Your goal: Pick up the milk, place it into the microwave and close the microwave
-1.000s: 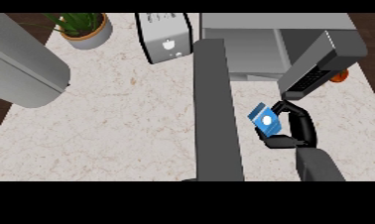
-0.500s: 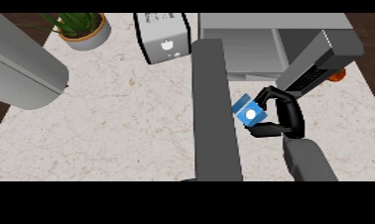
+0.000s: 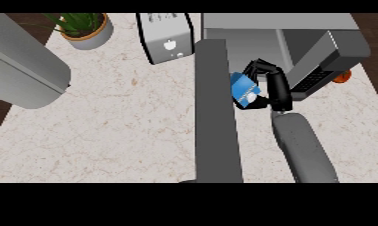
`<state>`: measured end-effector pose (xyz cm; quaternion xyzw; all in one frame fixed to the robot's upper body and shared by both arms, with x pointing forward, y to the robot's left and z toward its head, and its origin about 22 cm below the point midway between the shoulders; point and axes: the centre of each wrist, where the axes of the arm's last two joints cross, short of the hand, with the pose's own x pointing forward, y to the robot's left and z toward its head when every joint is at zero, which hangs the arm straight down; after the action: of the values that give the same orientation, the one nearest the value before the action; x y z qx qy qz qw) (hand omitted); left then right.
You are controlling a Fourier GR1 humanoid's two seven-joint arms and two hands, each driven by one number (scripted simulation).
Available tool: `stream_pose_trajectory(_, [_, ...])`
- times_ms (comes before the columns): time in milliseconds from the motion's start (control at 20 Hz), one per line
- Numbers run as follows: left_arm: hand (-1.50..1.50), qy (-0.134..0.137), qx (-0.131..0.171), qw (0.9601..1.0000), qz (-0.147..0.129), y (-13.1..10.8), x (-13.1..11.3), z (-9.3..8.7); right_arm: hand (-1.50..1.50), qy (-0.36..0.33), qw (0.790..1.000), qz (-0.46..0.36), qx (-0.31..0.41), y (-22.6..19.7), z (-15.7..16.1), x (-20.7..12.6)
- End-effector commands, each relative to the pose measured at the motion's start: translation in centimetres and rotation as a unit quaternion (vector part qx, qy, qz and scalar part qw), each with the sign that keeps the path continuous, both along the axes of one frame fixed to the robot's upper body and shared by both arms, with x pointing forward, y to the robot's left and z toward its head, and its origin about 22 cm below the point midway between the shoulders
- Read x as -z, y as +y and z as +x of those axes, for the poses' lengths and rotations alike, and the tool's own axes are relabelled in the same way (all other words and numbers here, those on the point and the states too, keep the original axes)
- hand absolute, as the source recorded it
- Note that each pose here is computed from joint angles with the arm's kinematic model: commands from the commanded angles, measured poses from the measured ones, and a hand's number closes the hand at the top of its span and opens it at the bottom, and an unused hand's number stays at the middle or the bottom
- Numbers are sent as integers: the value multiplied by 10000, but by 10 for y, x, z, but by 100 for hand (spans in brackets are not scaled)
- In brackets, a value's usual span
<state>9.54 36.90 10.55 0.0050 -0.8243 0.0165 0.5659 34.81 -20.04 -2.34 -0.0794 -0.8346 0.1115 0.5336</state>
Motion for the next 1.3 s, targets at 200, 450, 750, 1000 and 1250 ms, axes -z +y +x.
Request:
stream_pose_trajectory(200, [-150, 53, 89, 9999, -14, 2, 1, 8, 150, 125, 9946, -936, 432, 25, 52, -22])
stream_pose_trajectory(450, [-150, 32, 97, 9999, 73, 0, 5, 9, 150, 159, 9886, -1218, 867, 16, 73, -35])
stream_pose_trajectory(750, [-150, -12, 243, 9997, -15, -3, 1, 10, 150, 60, 9837, -1304, 1237, 3, 79, -37])
stream_pose_trajectory(1000, [-150, -70, 310, 9995, -31, 6, 12, 25, 150, -217, 9674, -1639, 1921, -8, 95, -67])
stream_pose_trajectory(1250, [-150, -37, 405, 9991, 96, 6, 5, 31, 150, -598, 9501, -2153, 2177, -27, 91, -60])
